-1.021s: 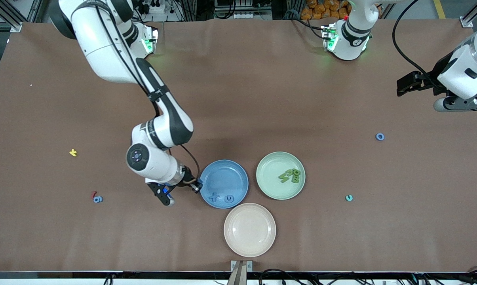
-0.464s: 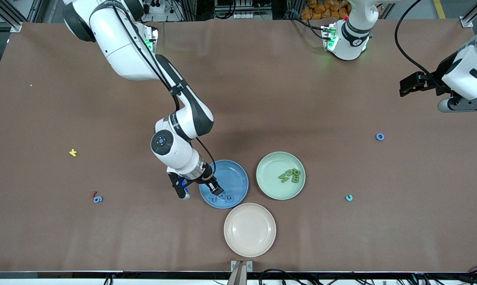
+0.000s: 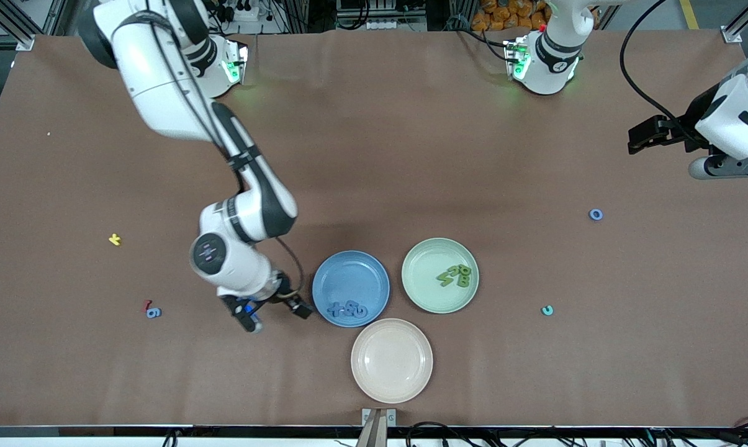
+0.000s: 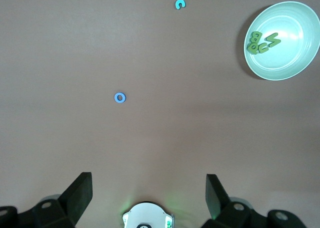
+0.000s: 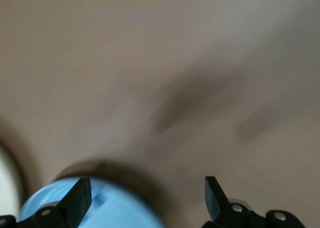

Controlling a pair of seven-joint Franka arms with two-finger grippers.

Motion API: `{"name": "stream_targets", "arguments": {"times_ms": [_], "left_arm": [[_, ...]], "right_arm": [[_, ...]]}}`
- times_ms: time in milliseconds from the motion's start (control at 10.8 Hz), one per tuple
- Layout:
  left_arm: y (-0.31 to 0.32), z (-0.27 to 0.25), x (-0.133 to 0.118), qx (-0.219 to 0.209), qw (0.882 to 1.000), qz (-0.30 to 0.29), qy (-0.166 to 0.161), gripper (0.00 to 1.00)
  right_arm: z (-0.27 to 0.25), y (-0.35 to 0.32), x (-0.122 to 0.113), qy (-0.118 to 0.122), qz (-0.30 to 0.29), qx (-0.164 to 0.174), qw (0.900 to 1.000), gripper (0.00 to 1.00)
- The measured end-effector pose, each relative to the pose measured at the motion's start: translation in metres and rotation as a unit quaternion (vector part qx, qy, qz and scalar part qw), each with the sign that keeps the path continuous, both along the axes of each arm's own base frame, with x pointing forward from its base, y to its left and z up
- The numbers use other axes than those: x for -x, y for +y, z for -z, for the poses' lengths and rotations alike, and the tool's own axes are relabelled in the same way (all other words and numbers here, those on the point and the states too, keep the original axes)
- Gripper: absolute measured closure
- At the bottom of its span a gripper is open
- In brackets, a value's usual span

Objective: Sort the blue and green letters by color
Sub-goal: 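Carry the blue E with the right gripper onto the blue plate and release, then move the right gripper to the blue 9 beside the pink I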

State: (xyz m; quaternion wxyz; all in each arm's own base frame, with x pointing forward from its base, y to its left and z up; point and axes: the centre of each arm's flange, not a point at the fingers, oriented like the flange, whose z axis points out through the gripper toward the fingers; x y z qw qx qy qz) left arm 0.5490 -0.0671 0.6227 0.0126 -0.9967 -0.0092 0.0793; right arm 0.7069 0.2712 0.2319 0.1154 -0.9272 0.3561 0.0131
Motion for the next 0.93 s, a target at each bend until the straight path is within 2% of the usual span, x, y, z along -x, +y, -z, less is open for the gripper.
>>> {"name": "stream_targets", "arguments": {"times_ms": [186, 464, 557, 649, 928], "left_arm": [[0.000, 0.000, -0.001, 0.000, 1.000, 0.000, -0.002, 0.00], [0.000, 0.003, -0.005, 0.001, 1.000, -0.001, -0.007, 0.00], [0.000, 0.003, -0.006, 0.002, 1.000, -0.001, -0.008, 0.00], [0.000, 0.003, -0.006, 0.002, 1.000, -0.001, -0.009, 0.00], [0.000, 0.003, -0.006, 0.002, 1.000, -0.001, -0.009, 0.00]], "right_arm": [[0.005, -0.083, -0.018, 0.013, -0.087, 0.029, 0.996, 0.00], [0.008, -0.170, -0.027, 0.025, -0.193, 0.095, 0.976, 0.00], [0.008, -0.191, -0.029, 0.025, -0.203, 0.107, 0.973, 0.00], [0.009, -0.215, -0.031, 0.027, -0.193, 0.112, 0.974, 0.00], [0.018, -0.297, -0.032, 0.027, -0.129, 0.108, 0.985, 0.00]]}}
